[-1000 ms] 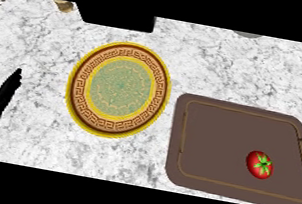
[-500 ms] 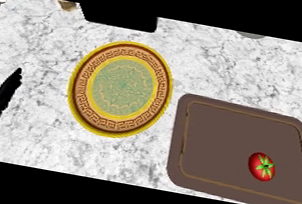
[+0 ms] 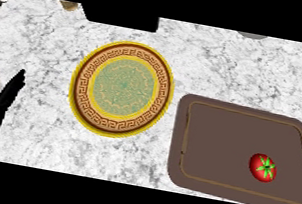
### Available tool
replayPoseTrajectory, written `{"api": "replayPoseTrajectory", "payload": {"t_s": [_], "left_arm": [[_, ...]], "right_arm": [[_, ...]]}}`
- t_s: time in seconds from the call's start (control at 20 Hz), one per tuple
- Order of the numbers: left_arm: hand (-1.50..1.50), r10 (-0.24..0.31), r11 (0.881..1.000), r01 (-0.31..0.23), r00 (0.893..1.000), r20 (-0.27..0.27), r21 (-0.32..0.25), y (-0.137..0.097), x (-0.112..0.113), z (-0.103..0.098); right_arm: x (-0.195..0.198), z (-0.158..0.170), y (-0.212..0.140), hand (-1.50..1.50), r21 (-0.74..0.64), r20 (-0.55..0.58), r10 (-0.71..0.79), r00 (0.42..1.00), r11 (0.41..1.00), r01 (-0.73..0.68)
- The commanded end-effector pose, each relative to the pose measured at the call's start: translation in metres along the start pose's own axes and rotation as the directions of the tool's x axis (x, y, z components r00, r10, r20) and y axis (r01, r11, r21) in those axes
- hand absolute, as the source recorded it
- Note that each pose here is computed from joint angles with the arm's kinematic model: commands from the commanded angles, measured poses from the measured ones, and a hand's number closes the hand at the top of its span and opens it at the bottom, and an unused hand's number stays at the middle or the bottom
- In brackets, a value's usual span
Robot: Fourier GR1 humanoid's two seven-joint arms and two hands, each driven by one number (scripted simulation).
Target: Pick the tomato from the tray and place it in the plate
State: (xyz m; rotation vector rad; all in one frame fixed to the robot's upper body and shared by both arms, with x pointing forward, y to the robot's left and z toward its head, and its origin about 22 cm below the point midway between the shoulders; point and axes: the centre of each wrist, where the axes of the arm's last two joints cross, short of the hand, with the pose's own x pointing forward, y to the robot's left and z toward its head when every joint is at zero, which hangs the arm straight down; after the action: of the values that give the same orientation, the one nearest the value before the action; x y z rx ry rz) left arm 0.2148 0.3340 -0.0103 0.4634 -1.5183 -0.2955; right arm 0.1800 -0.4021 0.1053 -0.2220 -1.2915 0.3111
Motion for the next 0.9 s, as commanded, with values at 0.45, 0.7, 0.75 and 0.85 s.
{"api": "replayPoseTrajectory", "payload": {"t_s": [0.45, 0.7, 0.75, 0.85], "left_arm": [[0.00, -0.010, 1.000, 0.010, 1.000, -0.012, 0.007, 0.004, 0.012, 0.009], [0.00, -0.006, 1.000, 0.006, 1.000, -0.001, 0.004, -0.008, 0.004, 0.009], [0.00, -0.009, 1.000, 0.009, 1.000, -0.017, 0.014, -0.006, 0.002, -0.011], [0.00, -0.003, 1.000, 0.003, 1.000, -0.010, 0.016, 0.003, -0.006, 0.003]], "right_arm": [[-0.021, -0.046, 0.008, -1.50, 0.225, -0.087, 0.227, 0.970, 0.953, -0.203], [-0.028, -0.074, 0.025, -1.50, 0.265, -0.085, 0.222, 0.971, 0.945, -0.193], [-0.018, -0.061, 0.018, -1.50, 0.288, -0.091, 0.216, 0.972, 0.940, -0.182], [-0.047, -0.071, 0.024, -1.50, 0.297, -0.083, 0.215, 0.973, 0.938, -0.182]]}}
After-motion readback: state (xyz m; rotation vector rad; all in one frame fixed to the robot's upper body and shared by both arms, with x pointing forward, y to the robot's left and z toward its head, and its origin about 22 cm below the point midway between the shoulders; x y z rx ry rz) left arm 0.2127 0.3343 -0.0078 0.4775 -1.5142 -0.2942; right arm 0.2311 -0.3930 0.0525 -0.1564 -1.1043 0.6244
